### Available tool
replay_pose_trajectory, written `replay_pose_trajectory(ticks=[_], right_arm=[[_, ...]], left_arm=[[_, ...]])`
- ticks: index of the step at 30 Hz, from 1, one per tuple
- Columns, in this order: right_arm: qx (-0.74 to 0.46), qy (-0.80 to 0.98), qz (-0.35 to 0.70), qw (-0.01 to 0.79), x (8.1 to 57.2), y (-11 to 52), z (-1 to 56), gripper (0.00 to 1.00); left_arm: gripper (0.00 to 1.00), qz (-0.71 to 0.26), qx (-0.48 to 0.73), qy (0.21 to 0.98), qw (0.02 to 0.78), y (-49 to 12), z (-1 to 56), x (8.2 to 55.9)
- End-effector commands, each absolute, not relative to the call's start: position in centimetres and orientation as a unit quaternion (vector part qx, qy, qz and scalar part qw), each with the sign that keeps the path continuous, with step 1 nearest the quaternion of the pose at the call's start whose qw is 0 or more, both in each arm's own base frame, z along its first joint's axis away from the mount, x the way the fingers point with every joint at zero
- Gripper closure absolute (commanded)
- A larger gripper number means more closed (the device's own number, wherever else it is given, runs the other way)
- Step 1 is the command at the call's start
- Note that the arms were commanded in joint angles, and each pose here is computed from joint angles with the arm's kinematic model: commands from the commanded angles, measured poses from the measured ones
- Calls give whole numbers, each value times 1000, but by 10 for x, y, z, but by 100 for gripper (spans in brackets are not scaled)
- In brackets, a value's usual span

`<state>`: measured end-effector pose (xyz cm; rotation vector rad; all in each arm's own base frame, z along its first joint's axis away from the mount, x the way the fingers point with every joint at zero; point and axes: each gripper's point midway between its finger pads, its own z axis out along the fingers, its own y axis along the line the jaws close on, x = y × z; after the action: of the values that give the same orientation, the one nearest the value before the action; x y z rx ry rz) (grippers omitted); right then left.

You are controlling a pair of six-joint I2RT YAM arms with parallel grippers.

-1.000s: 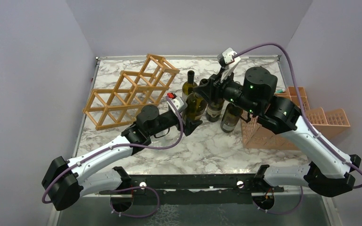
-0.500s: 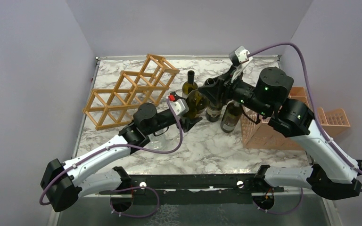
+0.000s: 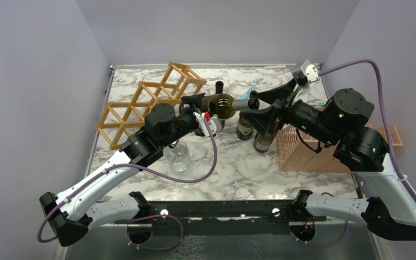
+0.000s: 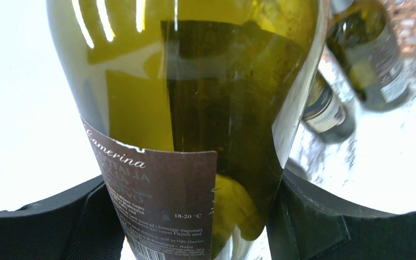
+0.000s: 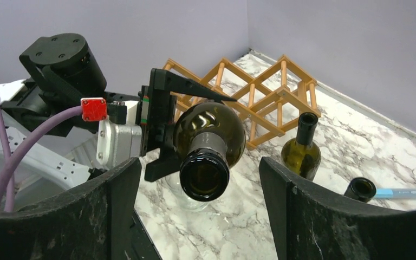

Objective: Put the wine bottle on the wine rack

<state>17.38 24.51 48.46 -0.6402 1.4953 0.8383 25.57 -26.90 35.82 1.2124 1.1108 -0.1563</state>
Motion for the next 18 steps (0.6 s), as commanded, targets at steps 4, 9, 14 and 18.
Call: replay_pose_trajectory(ticks=[4,9,14,18], right_arm=[[-281,639,367,615,158,227,481,17],[-284,667,356,590,159,227,471,17],[-310,708,336,538,160,236,443,17],[-326,738,321,496,162,245,417,18]], left_arm=[[100,54,553,419,718,-242,402,262],[100,103,583,393,704,-241,397,268],[100,132,604,359,699,-244,404,268],[100,169,639,302,688,-250,405,267]])
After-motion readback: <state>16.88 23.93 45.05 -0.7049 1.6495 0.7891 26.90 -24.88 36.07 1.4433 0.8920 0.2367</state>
